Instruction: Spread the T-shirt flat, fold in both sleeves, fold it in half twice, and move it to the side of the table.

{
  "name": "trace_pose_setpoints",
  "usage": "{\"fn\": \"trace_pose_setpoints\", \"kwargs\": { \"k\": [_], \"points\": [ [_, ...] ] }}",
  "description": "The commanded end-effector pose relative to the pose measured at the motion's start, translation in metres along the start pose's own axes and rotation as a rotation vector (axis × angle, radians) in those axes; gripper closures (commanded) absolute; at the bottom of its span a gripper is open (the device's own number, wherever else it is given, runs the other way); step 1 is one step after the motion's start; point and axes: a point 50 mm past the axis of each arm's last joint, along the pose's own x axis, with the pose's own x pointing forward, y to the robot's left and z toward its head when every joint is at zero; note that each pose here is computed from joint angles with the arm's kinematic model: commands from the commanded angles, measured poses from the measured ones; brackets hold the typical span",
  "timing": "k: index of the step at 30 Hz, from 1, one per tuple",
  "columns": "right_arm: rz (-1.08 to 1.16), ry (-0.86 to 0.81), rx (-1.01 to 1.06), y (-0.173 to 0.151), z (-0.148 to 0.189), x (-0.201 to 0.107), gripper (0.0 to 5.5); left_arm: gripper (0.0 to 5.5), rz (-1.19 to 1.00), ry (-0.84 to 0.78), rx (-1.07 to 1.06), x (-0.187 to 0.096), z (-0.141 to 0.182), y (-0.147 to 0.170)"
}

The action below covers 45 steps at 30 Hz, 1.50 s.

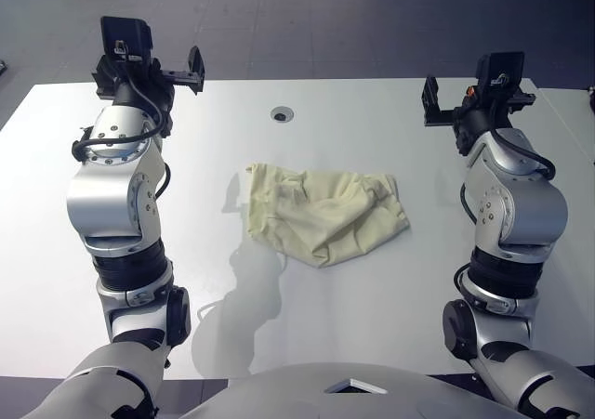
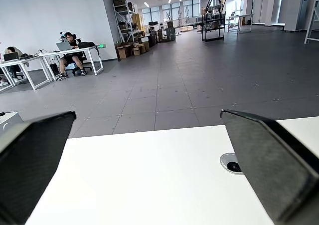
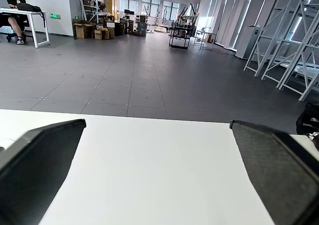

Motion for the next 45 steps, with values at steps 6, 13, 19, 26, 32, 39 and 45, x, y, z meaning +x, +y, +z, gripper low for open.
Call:
{"fn": "trace_pose_setpoints", "kwargs": {
  "k": [6,13,19,26,32,39,45],
  "points": [
    [0.014,-0.027,-0.011,0.001,0.01,0.003,0.13,0.1,-0.052,0.008,0.018,0.001,-0.001,-0.003],
    [-0.01,-0.027,-0.005,-0.001,0.009,0.001,0.13,0.1,-0.647,0.113,0.227,0.036,-0.029,-0.039],
    [-0.038,-0.028,0.009,-0.004,0.006,-0.002,0.13,0.1,-1.255,0.278,0.35,0.04,-0.065,-0.065],
    [-0.055,-0.036,0.018,-0.004,0.006,-0.003,0.13,0.1,-1.416,0.334,0.519,0.055,-0.084,-0.083],
    [-0.058,-0.042,0.023,-0.003,0.006,-0.003,0.1,0.28,-1.523,0.365,0.593,0.047,-0.106,-0.091],
    [-0.057,-0.041,0.021,-0.002,0.005,-0.002,0.1,1.25,-1.572,0.366,0.606,0.042,-0.113,-0.094],
    [-0.055,-0.037,0.02,-0.001,0.004,-0.003,0.1,2.26,-1.632,0.362,0.642,0.036,-0.114,-0.093]
  ]
}}
